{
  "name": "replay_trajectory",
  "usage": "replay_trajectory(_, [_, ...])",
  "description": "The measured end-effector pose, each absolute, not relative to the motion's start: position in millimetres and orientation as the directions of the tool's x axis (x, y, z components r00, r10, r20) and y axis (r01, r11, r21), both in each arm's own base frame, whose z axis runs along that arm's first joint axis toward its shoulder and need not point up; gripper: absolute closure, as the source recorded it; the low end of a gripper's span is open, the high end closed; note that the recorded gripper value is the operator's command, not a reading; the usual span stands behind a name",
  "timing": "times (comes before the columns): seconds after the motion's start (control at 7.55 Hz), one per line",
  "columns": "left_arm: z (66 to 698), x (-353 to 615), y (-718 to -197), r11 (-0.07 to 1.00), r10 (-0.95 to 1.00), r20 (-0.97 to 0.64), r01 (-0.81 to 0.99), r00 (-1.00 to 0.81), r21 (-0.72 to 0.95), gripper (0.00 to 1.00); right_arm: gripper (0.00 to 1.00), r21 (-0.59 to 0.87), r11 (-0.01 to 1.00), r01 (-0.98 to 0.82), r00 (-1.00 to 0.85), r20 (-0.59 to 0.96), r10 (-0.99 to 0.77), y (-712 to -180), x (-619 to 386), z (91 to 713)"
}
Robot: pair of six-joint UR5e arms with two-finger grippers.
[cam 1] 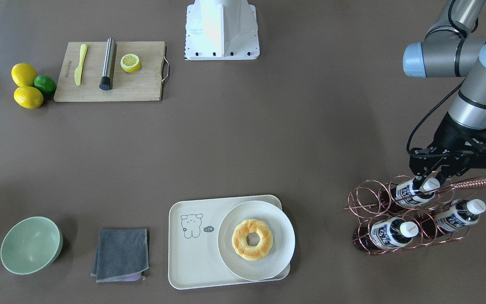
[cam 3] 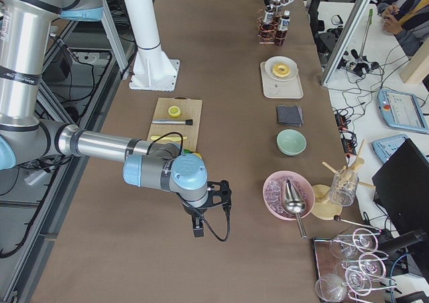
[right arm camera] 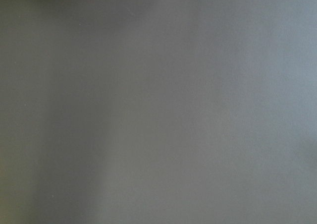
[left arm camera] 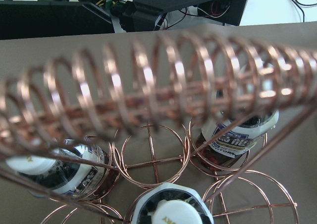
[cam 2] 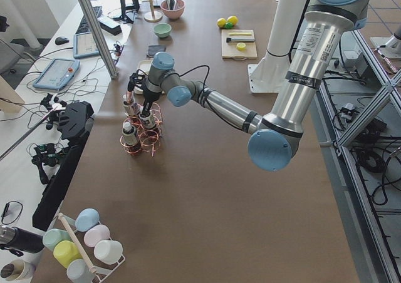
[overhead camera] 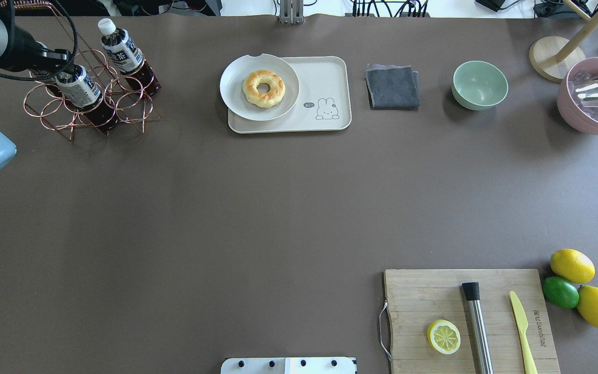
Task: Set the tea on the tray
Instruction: 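Reach the left gripper into the copper rack and grasp the nearest tea bottle, then lift the dark tea bottle up out of the rack with the left gripper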
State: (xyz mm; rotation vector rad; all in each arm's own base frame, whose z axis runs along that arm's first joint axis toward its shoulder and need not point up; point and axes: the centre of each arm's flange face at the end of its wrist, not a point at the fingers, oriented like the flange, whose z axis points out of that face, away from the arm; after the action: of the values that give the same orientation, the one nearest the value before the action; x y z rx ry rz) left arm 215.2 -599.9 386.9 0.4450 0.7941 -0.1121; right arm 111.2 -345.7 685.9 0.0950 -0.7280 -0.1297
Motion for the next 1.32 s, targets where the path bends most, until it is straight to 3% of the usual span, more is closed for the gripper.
replay_trajectory(0.79, [341.1, 140.1, -592.5, 0.875, 0.078, -0.764, 0.324, 0.640, 0.361, 1.00, 0.00, 0.126, 0.988, 0.085, 0.736, 0.661, -0.147, -343.4, 110.6, 688.0])
replay_trajectory(1.32, [262.1, 85.5, -534.6, 0.876, 0.046, -0.757, 0.338, 0.652, 0.345, 1.00, 0.00, 0.124, 0.989, 0.085, 0.733, 0.664, -0.146, -343.1, 110.2, 689.2])
